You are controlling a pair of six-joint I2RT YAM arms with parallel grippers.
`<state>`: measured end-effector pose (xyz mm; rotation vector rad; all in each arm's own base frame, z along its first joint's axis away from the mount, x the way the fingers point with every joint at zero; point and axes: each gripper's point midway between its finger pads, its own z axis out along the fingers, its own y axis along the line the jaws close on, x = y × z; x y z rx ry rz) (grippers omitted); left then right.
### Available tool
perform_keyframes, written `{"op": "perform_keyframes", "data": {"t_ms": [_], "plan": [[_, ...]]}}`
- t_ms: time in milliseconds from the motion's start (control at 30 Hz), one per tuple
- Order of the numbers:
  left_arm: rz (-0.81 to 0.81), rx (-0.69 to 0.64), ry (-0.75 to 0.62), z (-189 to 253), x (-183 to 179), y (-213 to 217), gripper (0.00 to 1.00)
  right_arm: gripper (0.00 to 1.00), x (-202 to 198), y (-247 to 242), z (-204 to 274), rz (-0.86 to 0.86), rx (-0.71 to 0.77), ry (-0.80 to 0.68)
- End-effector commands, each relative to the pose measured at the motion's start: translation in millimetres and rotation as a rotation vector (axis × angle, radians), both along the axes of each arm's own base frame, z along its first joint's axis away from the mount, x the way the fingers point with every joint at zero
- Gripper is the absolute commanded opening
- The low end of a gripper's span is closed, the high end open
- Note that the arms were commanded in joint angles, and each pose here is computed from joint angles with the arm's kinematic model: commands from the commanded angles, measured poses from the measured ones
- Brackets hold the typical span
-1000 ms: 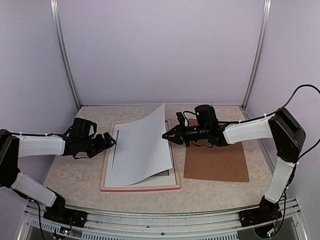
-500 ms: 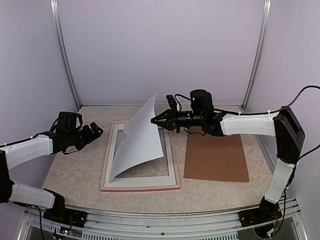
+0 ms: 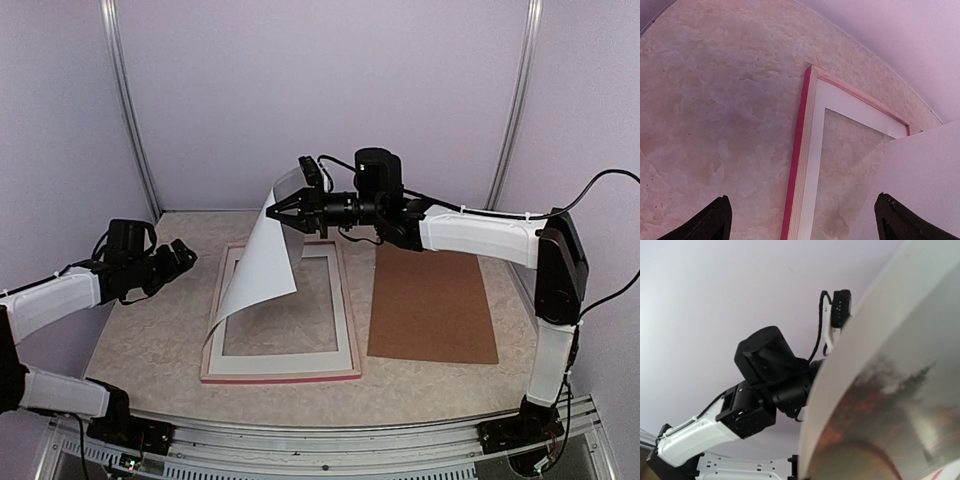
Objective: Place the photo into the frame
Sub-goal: Place the photo on the mat board.
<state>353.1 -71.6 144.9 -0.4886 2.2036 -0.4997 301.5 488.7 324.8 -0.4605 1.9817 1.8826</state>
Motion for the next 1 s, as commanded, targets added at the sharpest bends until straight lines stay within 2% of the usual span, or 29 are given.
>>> {"op": "perform_keyframes", "data": {"t_ms": [0,267,367,767,967], "plan": [[0.022,0.018,-0.039,17,3,11,0.99,0.0,-11,21,14,0.069,0.008,-0.038],[0.074,0.022,-0.053,23,1,27,0.99,0.0,-28,46,39,0.144,0.037,-0.091],[0.089,0.02,-0.059,24,0,33,0.99,0.0,-26,44,32,0.126,0.016,-0.088],[0.095,0.017,-0.068,26,-3,36,0.99,0.0,16,-4,-120,-0.07,-0.211,0.159],[0.085,0.013,-0.07,26,-5,34,0.99,0.0,25,-40,-167,-0.194,-0.312,0.219]]}}
